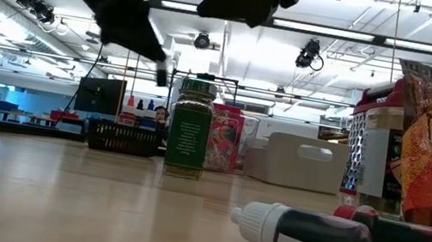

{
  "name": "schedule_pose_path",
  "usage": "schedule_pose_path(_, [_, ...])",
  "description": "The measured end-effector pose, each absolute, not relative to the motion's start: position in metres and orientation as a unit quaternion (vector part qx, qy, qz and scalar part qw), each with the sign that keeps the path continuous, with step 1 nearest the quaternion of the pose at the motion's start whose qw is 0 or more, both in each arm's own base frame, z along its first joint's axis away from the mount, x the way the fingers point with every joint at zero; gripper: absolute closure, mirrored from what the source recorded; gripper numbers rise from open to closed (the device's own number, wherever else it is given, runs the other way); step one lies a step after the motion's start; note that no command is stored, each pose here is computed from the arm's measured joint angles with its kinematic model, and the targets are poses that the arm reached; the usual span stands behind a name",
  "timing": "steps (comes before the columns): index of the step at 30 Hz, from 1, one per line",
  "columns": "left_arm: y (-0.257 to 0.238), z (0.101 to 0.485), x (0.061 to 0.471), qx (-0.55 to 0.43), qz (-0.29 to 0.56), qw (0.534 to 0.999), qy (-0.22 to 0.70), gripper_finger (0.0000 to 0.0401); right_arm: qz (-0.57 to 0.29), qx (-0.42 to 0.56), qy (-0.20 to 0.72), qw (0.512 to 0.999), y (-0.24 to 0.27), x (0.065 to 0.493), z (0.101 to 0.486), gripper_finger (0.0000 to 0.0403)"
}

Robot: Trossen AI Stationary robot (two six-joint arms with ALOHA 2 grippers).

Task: Pick & Place Kitchen Items
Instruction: Put the top small red food coloring bottle into the black bin

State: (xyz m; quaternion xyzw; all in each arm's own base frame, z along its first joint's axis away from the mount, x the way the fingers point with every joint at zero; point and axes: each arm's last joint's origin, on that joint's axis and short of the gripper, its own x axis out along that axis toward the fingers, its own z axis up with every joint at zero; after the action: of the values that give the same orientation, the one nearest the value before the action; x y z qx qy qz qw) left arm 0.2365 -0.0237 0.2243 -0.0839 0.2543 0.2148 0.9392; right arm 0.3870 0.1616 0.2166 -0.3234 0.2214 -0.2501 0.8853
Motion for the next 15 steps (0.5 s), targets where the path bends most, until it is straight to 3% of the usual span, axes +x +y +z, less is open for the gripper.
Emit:
schedule_pose_path(9, [0.002, 0.228, 0.188, -0.079, 0.390, 0.865, 0.305, 0.0350, -0.236, -0.305, 0.216, 0.897, 0.164, 0.384, 0.221, 0.0213])
schedule_pose_path(15, [0.029, 0.222, 0.177, -0.083, 0.502, 0.803, 0.311, 0.0345, -0.209, -0.294, 0.216, 0.907, 0.164, 0.385, 0.220, 0.0213])
